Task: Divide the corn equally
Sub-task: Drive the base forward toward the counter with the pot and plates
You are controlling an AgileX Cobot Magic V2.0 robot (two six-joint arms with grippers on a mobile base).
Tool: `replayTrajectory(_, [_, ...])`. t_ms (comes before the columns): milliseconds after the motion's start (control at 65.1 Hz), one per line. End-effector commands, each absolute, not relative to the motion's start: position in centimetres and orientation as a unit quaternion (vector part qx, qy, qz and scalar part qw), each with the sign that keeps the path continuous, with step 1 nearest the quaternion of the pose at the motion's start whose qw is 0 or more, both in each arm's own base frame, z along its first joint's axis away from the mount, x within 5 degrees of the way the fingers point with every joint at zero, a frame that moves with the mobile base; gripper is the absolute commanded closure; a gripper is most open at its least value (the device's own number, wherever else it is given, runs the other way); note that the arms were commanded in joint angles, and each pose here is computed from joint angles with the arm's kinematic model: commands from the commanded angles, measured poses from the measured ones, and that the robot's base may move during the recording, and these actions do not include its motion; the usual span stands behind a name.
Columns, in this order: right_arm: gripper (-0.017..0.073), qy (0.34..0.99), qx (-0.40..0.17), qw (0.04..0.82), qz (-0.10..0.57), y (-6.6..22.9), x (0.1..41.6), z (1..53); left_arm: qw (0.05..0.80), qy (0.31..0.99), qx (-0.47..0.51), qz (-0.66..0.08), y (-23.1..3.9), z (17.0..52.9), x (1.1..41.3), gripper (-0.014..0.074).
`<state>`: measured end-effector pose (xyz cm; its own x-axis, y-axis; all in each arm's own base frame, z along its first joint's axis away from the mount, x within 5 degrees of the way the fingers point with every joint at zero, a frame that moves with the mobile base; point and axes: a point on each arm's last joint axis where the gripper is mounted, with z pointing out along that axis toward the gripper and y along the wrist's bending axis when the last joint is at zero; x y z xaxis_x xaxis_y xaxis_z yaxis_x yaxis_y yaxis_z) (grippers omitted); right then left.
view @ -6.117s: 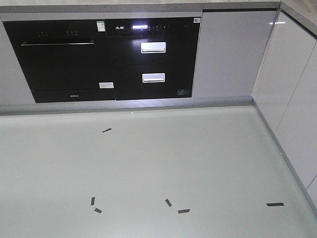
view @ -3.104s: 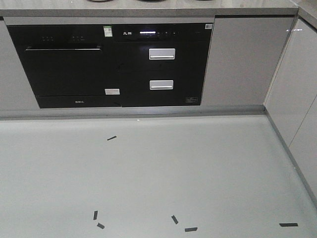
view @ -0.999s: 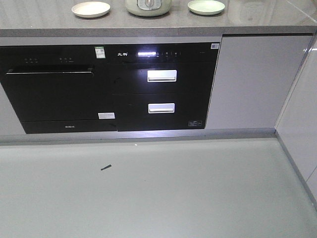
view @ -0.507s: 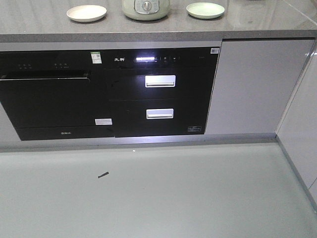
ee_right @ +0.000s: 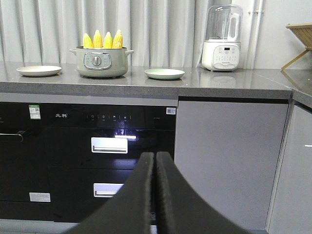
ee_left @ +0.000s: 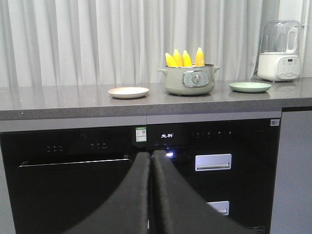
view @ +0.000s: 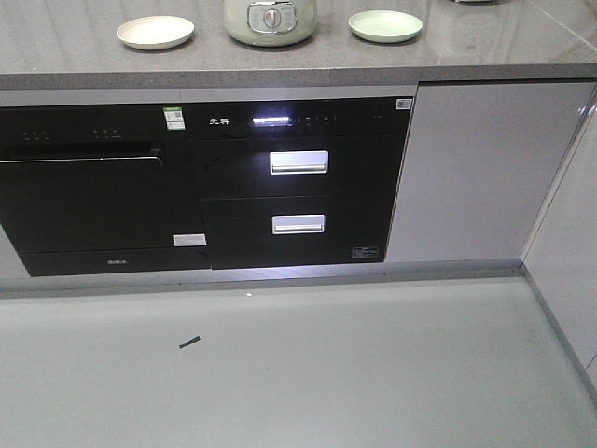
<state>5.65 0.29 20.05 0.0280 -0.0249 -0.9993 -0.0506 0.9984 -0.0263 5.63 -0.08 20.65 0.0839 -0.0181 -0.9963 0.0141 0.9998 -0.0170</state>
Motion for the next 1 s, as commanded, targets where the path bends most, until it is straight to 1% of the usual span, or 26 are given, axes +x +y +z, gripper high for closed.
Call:
replayTrajectory(0, [0.0562,0.671,-0.030,0.741,0.007,0.31,5.59,20.44,0.772,0.636,0.001,-0.016,-0.16,21.97,5.30,0.0600])
replayTrajectory(984, [0.0562,0.671,-0.030,0.741,0.007,0.31,5.59,20.44,0.772,0.636,0.001,-0.016,-0.16,21.97,5.30,0.0600])
